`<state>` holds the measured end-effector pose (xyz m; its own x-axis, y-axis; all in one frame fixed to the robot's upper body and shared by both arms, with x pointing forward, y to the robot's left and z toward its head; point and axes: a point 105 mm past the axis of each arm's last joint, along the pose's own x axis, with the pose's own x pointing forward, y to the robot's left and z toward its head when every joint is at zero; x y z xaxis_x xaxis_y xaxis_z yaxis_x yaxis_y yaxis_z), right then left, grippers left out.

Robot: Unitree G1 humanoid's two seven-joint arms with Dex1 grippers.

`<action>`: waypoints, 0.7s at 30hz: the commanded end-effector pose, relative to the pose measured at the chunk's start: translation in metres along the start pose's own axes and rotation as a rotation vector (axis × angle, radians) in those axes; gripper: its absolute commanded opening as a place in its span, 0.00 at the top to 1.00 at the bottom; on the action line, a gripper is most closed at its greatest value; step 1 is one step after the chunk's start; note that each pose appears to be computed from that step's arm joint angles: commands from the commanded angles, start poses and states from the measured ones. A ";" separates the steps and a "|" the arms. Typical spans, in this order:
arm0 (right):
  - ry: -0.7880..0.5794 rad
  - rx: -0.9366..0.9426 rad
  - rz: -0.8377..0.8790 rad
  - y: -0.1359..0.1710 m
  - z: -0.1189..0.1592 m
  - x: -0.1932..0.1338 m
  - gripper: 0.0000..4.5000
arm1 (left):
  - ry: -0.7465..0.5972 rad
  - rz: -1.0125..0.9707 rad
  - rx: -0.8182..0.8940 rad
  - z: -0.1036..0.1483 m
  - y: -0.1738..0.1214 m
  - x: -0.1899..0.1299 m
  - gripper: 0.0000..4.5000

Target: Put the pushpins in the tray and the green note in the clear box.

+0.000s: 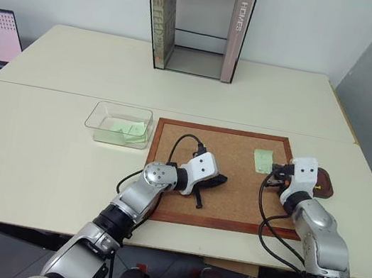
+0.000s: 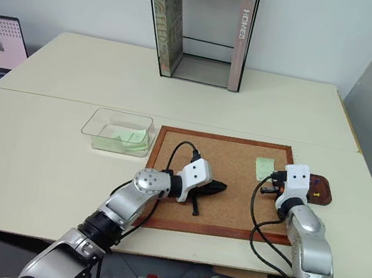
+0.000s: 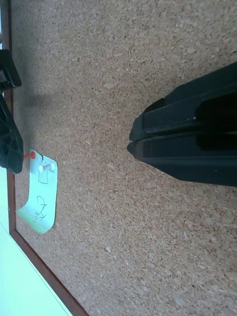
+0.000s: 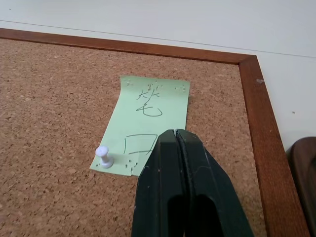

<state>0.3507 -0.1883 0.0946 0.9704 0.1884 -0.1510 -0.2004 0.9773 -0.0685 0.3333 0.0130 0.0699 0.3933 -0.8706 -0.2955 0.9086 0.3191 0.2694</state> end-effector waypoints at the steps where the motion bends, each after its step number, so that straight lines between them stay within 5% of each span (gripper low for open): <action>1: -0.093 0.002 -0.040 -0.009 0.023 -0.005 0.81 | 0.093 -0.043 -0.024 -0.027 -0.014 0.000 1.00; 8: -0.023 0.008 -0.018 -0.003 0.012 -0.002 0.52 | 0.094 -0.046 -0.019 -0.027 -0.014 0.001 1.00; 21: 0.026 -0.010 -0.045 -0.008 0.003 0.005 0.56 | 0.096 -0.044 -0.017 -0.027 -0.013 0.000 1.00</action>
<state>0.3535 -0.1941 0.0857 0.9657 0.1484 -0.2131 -0.1660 0.9838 -0.0672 0.3331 0.0130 0.0704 0.3926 -0.8718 -0.2931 0.9068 0.3137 0.2816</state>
